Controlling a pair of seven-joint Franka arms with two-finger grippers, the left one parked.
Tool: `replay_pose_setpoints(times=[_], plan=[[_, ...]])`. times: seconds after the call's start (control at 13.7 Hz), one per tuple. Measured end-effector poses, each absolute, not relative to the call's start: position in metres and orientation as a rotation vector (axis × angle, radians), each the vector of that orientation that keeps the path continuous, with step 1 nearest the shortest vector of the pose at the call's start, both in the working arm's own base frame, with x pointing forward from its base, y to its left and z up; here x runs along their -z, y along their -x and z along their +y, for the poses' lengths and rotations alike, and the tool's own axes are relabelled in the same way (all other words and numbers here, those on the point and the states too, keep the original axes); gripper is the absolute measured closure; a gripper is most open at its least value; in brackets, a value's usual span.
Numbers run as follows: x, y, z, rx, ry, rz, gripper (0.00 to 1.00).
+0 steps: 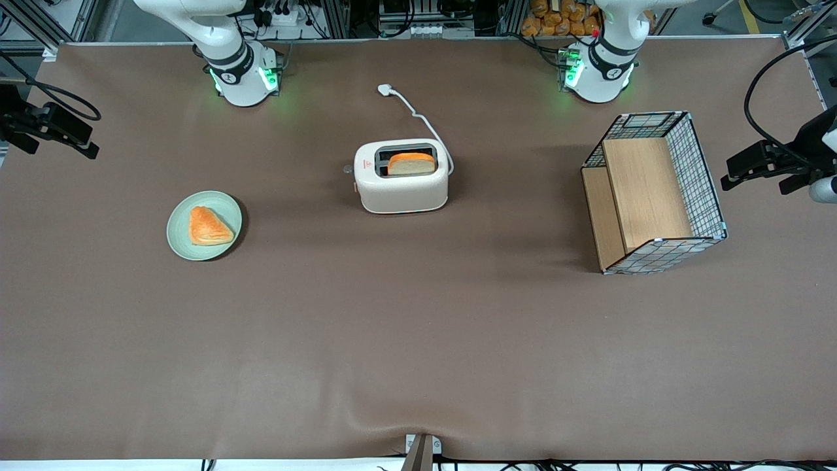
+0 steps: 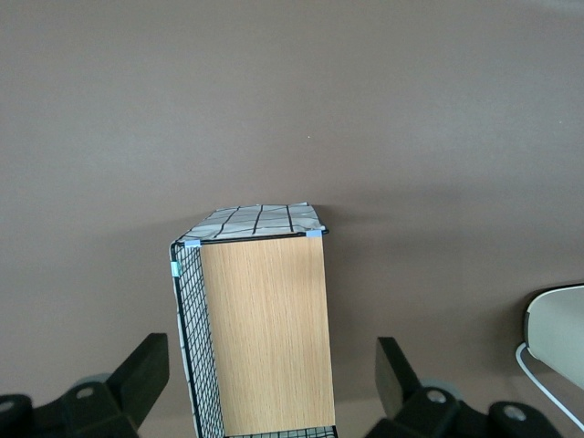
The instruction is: Press toaster button with right arm
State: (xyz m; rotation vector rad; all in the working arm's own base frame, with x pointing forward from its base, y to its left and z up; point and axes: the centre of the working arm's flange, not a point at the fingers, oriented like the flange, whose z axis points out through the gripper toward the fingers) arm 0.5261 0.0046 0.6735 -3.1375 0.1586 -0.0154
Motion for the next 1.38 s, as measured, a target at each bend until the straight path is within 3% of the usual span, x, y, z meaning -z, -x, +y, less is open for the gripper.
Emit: replay_pose_setpoints(times=[1.38], plan=[[-0.6672,-0.5309,0.0039,0.008,3.139,0.156,0.00]])
